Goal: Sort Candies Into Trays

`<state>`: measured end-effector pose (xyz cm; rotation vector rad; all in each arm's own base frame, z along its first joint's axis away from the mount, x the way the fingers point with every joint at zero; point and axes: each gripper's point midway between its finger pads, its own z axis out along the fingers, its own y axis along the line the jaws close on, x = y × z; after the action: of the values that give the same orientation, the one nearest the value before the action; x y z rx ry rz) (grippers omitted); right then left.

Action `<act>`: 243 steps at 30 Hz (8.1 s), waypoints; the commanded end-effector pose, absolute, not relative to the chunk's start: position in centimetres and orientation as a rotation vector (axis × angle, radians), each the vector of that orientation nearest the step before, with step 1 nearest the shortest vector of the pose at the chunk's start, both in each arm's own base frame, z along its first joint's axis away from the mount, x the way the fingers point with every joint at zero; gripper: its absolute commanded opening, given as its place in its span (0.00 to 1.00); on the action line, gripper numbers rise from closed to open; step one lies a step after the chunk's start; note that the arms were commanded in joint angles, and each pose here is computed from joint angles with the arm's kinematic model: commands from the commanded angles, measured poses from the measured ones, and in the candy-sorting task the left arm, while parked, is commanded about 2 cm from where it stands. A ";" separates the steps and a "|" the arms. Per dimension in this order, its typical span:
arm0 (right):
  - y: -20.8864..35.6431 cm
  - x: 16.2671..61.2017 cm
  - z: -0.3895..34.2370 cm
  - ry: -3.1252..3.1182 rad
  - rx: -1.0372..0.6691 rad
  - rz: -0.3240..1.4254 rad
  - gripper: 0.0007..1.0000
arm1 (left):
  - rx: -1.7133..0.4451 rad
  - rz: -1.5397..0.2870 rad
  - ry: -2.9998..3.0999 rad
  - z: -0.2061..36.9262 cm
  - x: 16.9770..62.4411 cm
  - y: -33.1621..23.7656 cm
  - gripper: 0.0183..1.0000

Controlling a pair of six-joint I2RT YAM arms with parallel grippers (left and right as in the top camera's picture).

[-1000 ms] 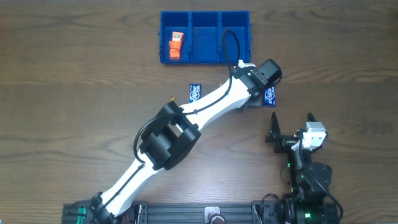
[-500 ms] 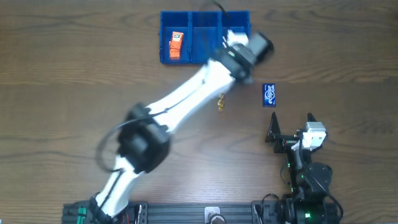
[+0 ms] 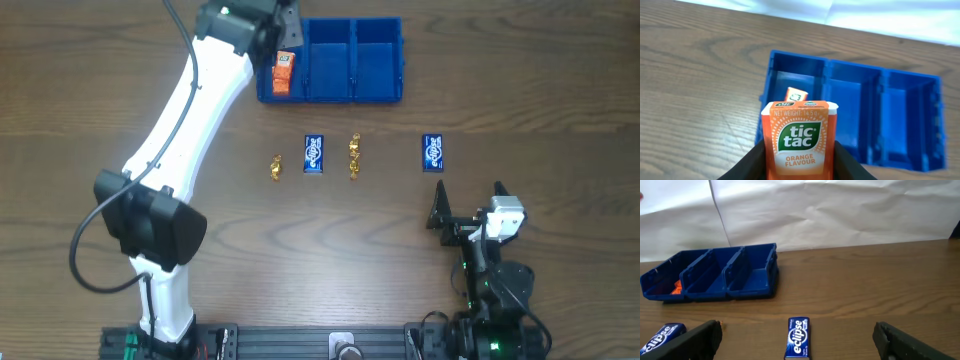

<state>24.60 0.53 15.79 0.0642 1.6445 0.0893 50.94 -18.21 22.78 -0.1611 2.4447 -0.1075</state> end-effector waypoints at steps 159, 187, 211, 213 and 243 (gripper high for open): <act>0.5 24.6 15.6 1.648 0.063 0.087 1.00 | 0.152 -0.121 1.702 14.1 24.2 -2.8 1.00; 0.7 34.3 21.2 2.503 -0.077 0.089 1.00 | 0.152 -0.121 1.702 14.1 24.2 -2.8 1.00; 1.9 36.4 1.0 3.055 -0.041 0.029 1.00 | 0.152 -0.121 1.702 14.1 24.2 -2.8 1.00; 1.9 36.3 0.5 3.067 -0.037 0.029 0.99 | 0.152 -0.121 1.702 14.1 24.2 -2.8 1.00; 2.0 36.4 0.2 3.064 0.027 -0.051 0.21 | 0.152 -0.121 1.702 14.1 24.2 -2.8 1.00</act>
<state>36.26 2.04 0.44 -0.0040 3.0614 -0.0342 24.24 -2.83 15.74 0.1433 1.6579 -0.1254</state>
